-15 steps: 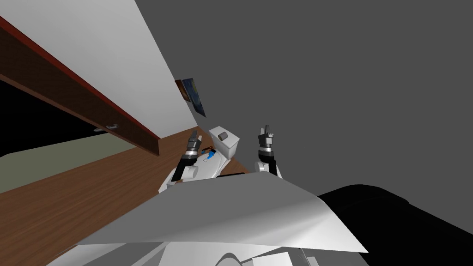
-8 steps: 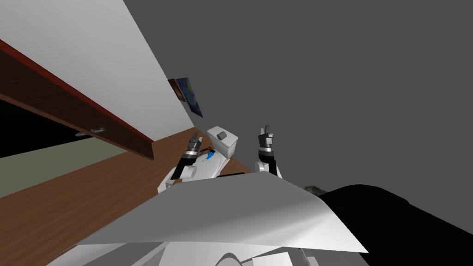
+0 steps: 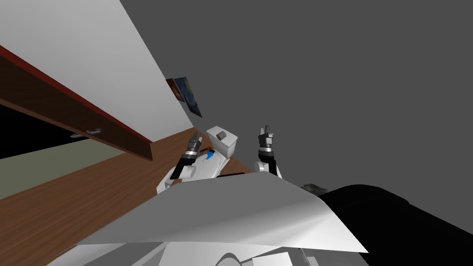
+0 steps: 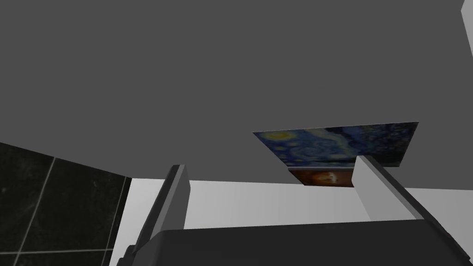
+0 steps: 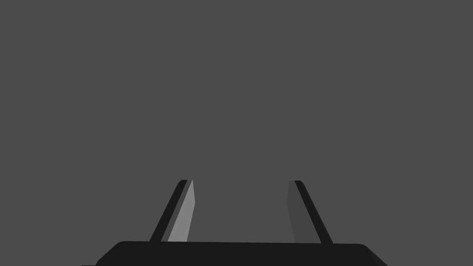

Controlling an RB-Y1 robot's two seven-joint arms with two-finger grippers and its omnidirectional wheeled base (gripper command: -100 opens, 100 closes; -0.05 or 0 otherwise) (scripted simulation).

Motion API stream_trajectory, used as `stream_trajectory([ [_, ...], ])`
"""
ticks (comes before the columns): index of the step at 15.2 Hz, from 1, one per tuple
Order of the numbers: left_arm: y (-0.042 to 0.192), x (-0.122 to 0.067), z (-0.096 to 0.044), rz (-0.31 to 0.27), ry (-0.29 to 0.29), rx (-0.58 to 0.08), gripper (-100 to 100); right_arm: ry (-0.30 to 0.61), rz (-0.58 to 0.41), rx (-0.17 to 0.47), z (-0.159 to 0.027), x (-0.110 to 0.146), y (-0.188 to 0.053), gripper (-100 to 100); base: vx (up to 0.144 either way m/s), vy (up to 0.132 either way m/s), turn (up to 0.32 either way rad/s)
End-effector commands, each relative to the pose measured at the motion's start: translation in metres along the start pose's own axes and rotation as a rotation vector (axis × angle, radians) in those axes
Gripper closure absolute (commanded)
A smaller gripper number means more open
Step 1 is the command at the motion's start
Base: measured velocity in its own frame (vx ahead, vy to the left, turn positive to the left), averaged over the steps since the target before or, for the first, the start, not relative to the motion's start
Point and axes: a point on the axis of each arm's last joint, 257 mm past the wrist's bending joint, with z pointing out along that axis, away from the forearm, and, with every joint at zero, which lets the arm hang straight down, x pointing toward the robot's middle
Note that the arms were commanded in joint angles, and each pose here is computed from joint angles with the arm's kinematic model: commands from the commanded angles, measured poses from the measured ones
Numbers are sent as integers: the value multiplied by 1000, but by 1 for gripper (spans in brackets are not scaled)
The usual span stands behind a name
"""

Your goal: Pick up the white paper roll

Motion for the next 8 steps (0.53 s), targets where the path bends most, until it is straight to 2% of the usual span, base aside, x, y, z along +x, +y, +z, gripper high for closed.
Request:
stream_trajectory([
  [1,10,0,-1,-5,20,-22,-100,0,0,0,0,0,0,0,-65,75,-225],
  [2,17,3,-1,-9,32,-40,-100,0,0,0,0,0,0,0,-65,73,-222],
  [4,17,3,-1,-9,32,-40,-100,0,0,0,0,0,0,0,-31,35,-107],
  [8,17,3,-1,-9,32,-40,-100,0,0,0,0,0,0,0,8,-9,28],
])
